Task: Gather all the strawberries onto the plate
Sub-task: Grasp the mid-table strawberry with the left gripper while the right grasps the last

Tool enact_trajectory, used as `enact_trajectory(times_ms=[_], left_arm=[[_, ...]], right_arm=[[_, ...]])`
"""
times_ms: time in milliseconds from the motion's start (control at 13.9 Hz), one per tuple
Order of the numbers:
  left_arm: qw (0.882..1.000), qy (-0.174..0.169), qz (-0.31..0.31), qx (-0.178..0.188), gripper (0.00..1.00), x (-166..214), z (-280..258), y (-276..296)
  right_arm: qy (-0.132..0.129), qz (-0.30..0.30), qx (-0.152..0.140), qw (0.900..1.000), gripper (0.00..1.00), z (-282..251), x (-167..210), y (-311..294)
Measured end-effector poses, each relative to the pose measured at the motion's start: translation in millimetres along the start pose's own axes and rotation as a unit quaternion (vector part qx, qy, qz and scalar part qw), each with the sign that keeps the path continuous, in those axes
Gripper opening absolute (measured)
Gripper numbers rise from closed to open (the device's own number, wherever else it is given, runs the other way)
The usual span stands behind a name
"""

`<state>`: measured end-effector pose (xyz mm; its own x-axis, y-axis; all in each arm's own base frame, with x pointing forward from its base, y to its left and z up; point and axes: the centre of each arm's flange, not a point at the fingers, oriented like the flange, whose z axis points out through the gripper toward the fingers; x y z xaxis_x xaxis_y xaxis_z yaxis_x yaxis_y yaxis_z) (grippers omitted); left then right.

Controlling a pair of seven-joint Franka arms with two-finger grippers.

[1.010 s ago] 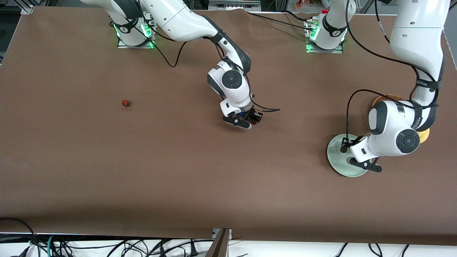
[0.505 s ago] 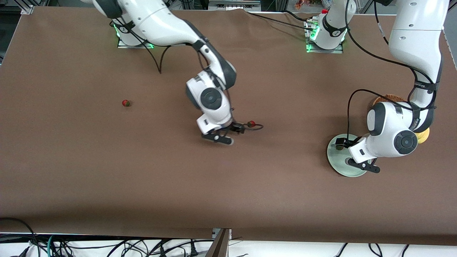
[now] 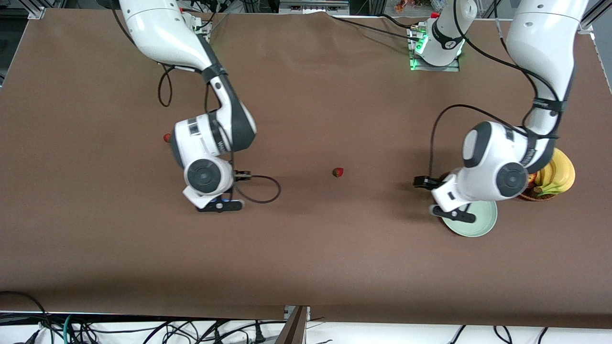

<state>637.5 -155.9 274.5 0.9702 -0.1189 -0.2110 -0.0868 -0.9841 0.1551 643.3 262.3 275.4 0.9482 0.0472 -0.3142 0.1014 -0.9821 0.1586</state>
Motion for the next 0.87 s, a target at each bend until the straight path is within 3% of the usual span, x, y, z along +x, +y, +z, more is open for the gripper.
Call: enact_trajectory(times_ms=[361, 577, 866], left_arm=[[0.995, 0.015, -0.097, 0.002, 1.00, -25, 34, 146], [0.991, 0.018, -0.133, -0.001, 1.00, -36, 80, 194], [0.989, 0.045, -0.141, 0.027, 1.00, -34, 113, 205]], right_arm=[[-0.047, -0.022, -0.022, 0.998, 1.00, 45, 0, 116], [-0.037, -0.013, -0.006, 0.999, 1.00, 72, -13, 167], [-0.029, 0.008, 0.024, 0.999, 1.00, 119, -49, 191]])
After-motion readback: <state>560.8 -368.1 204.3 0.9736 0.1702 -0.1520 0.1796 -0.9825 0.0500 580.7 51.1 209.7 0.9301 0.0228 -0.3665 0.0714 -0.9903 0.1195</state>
